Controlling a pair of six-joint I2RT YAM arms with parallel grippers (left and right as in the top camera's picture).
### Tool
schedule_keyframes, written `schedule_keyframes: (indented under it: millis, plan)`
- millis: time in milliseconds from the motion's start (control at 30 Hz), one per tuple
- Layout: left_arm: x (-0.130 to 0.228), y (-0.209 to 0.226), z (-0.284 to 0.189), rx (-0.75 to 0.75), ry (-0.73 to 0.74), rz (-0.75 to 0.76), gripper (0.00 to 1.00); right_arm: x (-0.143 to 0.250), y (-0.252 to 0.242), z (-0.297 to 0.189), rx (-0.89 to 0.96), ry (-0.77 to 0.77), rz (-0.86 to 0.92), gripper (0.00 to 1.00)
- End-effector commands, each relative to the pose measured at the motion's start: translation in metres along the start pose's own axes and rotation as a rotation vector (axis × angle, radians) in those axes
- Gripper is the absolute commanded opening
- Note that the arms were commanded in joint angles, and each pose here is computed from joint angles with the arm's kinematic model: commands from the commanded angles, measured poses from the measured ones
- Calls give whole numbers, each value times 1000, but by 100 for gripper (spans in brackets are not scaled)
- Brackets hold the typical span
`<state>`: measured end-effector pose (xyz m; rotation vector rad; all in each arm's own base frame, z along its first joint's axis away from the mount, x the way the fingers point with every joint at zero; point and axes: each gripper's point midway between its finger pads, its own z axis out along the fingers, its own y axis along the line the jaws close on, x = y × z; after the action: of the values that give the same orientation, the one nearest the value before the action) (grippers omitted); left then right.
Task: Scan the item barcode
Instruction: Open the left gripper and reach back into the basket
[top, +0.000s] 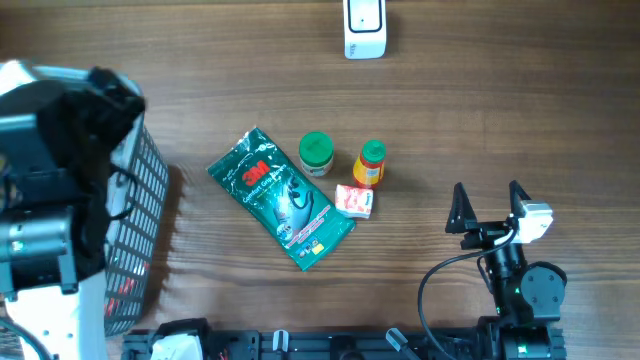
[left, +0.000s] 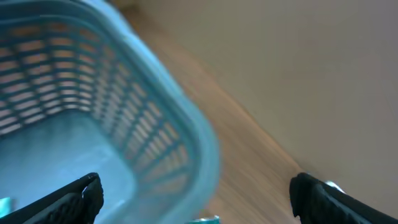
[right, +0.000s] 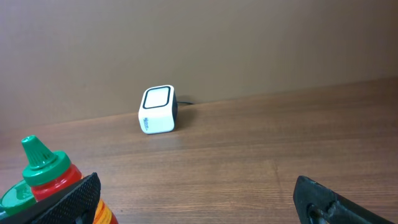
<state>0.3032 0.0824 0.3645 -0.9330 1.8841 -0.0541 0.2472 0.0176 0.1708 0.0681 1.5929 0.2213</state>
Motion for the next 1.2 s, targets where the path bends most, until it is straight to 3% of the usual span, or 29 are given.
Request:
schedule_keyframes:
  millis: [0, 167, 367, 733, 1167]
  plan:
    - [-23, 46, 3, -138, -53, -127, 100, -1, -3, 0, 17, -7, 10, 100]
    - [-37, 90, 4, -246, -77, -237, 100, -1, -3, 0, 17, -7, 10, 100]
    - [-12, 150, 24, -474, 38, -411, 100, -1, -3, 0, 17, -7, 10, 100]
    - [44, 190, 75, -671, 331, -369, 100, -1, -3, 0, 17, -7, 10, 100]
    - [74, 206, 90, -766, 466, -376, 100, -1, -3, 0, 17, -7, 10, 100]
